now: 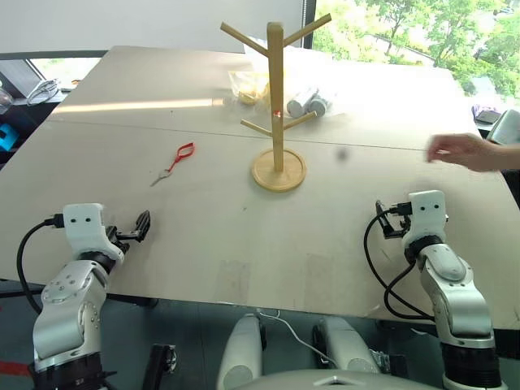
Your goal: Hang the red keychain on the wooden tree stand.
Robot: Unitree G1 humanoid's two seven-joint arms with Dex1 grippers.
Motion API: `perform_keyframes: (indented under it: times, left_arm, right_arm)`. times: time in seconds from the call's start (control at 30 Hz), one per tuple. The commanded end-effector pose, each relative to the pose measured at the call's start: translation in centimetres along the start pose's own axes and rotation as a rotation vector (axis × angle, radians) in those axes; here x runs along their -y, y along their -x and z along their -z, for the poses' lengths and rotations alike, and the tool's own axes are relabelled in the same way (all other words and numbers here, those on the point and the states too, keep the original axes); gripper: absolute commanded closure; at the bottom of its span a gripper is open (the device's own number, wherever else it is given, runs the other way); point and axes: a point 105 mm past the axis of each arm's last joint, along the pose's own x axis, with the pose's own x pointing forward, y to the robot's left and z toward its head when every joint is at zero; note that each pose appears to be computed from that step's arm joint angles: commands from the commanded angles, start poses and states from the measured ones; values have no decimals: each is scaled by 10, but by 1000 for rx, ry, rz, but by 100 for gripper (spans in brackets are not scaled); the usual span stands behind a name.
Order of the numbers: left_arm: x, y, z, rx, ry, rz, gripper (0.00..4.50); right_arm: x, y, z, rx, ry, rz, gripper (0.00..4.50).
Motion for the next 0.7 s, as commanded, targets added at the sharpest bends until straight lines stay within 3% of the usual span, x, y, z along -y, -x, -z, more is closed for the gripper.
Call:
perform_keyframes:
  times: [0.03,0.13,0.37,0.53,0.7]
  left_arm:
    - [-3,-3,-33,61,-44,61,0]
    - [-2,-21,-72,65,-110,220,0]
    - [13,-76,-82,-41,-201,426,0]
    - [27,-102,-81,-81,-233,478,0]
    - [45,-117,-76,-96,-242,504,0]
  right_arm:
    - [-7,-1,-23,66,3,-82,5]
    - [-39,4,-60,147,35,-422,5]
    - [-90,38,-107,161,70,-1096,5]
    - [-103,45,-125,169,61,-1247,5]
    - [-108,44,-127,173,67,-1258,5]
